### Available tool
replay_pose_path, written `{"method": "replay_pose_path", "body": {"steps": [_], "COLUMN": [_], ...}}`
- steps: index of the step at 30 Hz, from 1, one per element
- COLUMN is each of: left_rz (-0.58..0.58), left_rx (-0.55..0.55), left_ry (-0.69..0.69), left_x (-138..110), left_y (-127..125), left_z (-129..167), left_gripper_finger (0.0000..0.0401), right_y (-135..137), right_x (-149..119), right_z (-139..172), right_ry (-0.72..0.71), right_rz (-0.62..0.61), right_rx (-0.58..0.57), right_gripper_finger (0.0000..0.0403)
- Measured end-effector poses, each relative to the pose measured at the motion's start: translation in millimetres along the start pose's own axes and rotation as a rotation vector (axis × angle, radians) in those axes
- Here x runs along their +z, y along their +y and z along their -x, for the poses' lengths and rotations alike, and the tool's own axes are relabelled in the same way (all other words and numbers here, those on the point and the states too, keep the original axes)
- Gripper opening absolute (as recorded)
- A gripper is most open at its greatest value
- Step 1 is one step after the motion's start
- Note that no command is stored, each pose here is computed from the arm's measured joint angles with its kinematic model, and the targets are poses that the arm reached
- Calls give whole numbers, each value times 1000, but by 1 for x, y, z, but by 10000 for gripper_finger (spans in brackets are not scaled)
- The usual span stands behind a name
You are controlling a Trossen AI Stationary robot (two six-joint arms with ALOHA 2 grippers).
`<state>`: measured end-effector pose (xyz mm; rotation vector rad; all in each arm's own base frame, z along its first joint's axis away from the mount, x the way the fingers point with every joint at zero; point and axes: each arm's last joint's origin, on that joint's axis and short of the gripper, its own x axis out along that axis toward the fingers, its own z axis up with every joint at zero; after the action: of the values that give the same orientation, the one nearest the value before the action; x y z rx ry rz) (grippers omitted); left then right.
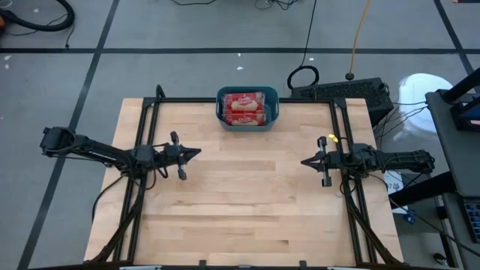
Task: Sort popcorn bags into baskets
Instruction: Return to Home Position
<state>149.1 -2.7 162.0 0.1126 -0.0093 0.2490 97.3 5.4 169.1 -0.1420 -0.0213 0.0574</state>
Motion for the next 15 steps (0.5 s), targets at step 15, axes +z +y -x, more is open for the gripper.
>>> {"method": "replay_pose_path", "body": {"steps": [15], "left_rz": [-25], "left_rx": [-43], "left_ry": [-20], "left_x": [10], "left_y": [8], "left_z": [23], "left_gripper_finger": [9], "right_y": [0], "right_x": [0], "right_z": [0], "right_ry": [-3], "right_rz": [0], "right_rx": [-3], "right_gripper_finger": [0]}}
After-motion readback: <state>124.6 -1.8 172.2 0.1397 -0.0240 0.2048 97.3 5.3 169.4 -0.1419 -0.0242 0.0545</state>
